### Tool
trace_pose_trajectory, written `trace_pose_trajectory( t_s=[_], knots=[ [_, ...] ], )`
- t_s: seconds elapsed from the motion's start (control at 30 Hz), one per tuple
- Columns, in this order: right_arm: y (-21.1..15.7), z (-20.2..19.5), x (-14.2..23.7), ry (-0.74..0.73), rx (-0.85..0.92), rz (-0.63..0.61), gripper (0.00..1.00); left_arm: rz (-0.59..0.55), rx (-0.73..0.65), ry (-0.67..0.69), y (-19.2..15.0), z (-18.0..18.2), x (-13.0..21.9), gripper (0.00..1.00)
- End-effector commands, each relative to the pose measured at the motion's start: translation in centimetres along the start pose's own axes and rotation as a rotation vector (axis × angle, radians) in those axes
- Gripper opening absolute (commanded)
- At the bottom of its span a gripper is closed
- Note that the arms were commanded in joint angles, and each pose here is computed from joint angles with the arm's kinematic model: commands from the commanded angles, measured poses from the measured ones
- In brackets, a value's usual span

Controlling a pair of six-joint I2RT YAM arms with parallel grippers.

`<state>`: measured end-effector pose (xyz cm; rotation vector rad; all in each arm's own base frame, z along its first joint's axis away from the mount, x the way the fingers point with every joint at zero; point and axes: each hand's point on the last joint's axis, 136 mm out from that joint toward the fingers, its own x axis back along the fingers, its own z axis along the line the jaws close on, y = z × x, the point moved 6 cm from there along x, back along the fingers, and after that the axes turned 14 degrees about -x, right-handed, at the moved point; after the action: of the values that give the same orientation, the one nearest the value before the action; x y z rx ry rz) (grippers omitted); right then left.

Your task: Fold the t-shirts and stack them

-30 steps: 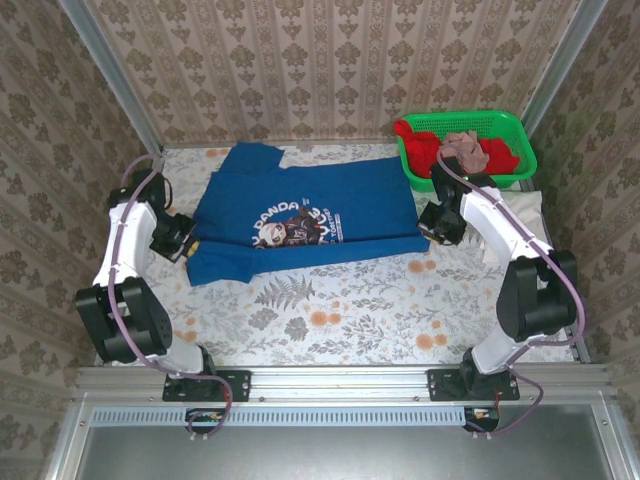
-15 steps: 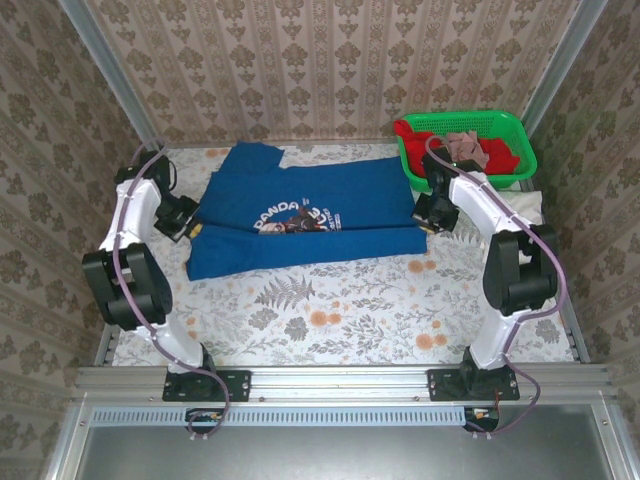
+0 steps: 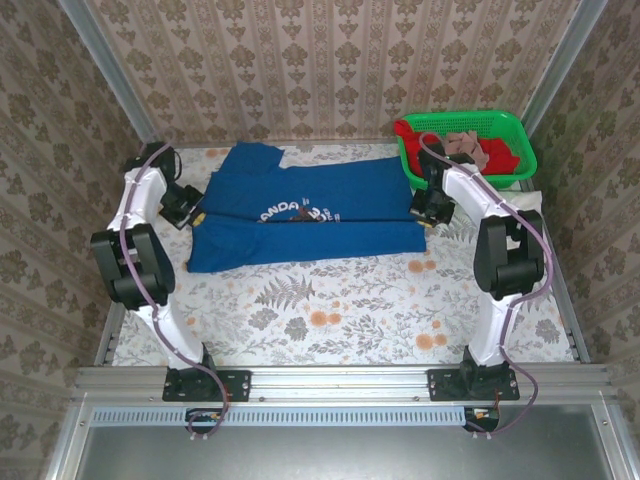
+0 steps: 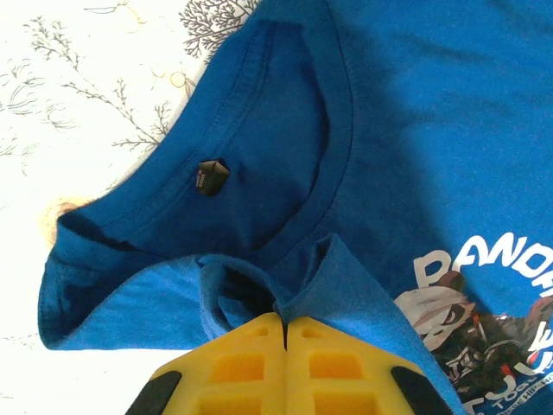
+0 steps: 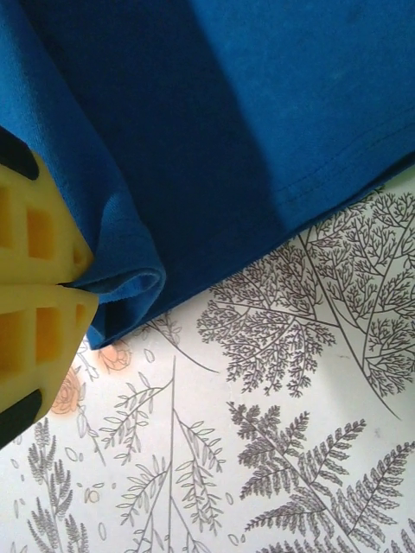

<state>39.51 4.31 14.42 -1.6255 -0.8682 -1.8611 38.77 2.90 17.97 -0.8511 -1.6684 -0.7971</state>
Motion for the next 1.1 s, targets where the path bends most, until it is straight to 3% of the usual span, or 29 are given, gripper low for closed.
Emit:
trace_pose_trajectory(
  t_s=[0.0,0.5,1.07],
  knots=[
    [1.0,-0.4,-0.2,-0.051,0.021,-0.027,0.0,-0.032,-0.031,0.027,1.3,-0.1,-0.1,0.0],
    [2.3,1.5,-0.1,0.01,0.034,-0.03,0.0,-0.06,-0.021,0.108,2.3,1.0,-0.2,0.0],
    [3.6,3.2,-0.4,0.045,0.046,-0.028,0.0,-0.075,0.014,0.094,3.3,0.9,-0.4,0.0]
  ],
)
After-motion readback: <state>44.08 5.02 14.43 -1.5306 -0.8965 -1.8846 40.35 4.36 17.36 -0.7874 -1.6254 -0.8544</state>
